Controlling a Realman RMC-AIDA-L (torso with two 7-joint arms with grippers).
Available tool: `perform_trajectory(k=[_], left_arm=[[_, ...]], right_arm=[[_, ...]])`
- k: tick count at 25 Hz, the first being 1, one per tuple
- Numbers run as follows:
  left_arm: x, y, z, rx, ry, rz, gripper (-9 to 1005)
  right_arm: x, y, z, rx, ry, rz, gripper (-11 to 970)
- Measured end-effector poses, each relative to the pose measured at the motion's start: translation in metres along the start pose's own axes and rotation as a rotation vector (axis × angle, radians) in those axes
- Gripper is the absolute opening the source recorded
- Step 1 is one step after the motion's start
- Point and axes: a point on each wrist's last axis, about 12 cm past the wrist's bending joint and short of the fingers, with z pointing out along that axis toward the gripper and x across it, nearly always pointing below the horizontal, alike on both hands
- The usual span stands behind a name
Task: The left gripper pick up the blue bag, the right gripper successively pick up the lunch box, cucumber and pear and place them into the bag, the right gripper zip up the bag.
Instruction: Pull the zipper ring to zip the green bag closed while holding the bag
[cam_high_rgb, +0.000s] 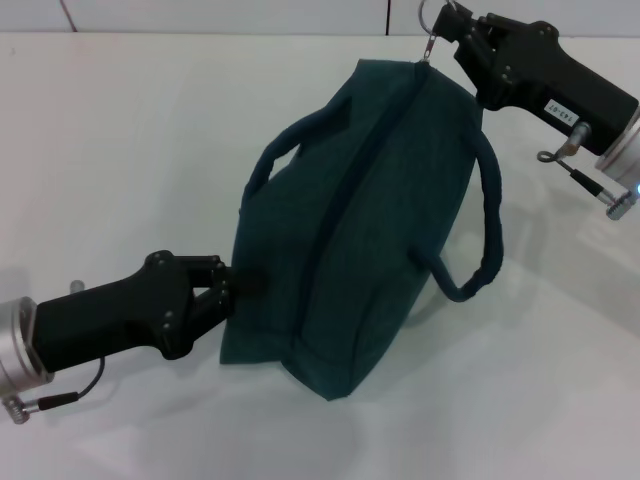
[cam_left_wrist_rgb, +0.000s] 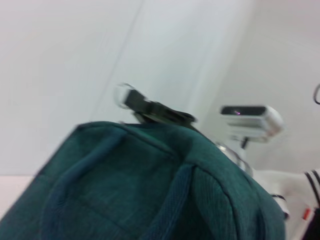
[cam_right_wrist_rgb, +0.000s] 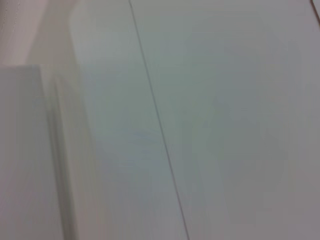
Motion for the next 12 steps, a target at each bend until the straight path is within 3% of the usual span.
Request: perform_trajectory(k=[11,12], left_arm=[[0.002,0.013,0.005,-0.132,-0.035,-0.001,76],[0.001,0.014,0.005,-0.141,-0.041,0.000,133]], right_arm=[[-0.005,0.007,-0.011,-0.043,-0.072,-0.002,62],[-0.005,0.007,-0.011,-0.041,-0.070,-0.004,62]])
